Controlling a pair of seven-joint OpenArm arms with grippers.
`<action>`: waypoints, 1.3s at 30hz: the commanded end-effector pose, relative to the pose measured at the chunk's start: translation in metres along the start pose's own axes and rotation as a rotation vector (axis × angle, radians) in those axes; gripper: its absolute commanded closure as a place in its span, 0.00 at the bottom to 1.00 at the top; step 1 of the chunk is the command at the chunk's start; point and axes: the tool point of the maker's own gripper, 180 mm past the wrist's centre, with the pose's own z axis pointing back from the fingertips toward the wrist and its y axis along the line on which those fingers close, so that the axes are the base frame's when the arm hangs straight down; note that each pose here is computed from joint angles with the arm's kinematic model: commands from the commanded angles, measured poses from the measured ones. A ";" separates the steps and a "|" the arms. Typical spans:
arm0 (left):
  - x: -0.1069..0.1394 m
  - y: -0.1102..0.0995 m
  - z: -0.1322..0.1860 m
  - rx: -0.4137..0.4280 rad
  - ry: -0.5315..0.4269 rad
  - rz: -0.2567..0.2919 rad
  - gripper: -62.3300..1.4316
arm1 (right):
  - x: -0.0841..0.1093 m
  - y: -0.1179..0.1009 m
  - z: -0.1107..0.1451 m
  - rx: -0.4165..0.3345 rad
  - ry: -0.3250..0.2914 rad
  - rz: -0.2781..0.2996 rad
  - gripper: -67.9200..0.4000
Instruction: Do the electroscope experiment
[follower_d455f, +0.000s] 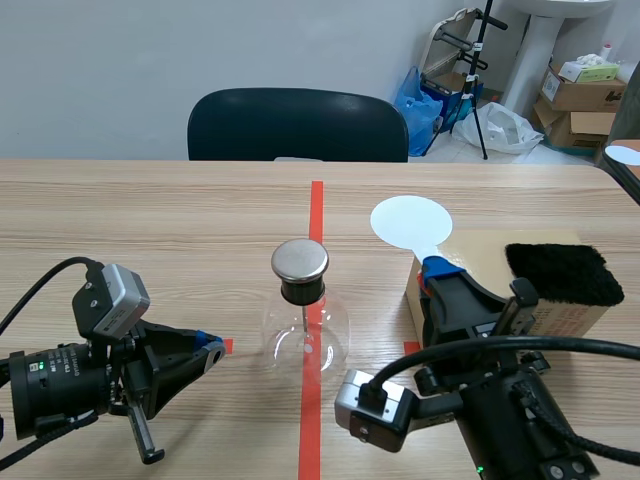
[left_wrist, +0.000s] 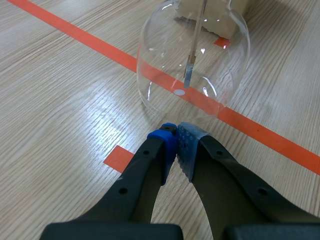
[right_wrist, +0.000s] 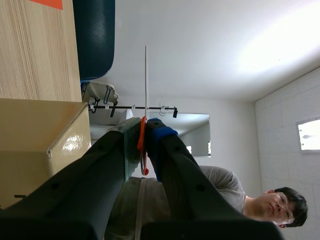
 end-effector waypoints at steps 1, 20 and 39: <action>0.013 0.000 -0.004 -0.002 -0.045 -0.004 0.93 | -0.002 -0.011 -0.005 -0.040 -0.003 0.005 0.98; 0.013 0.000 -0.004 -0.002 -0.045 -0.004 0.93 | 0.035 -0.011 -0.001 -0.038 -0.209 0.000 0.98; 0.013 0.000 -0.004 -0.002 -0.045 -0.004 0.93 | 0.069 -0.010 0.010 -0.036 -0.408 -0.008 0.98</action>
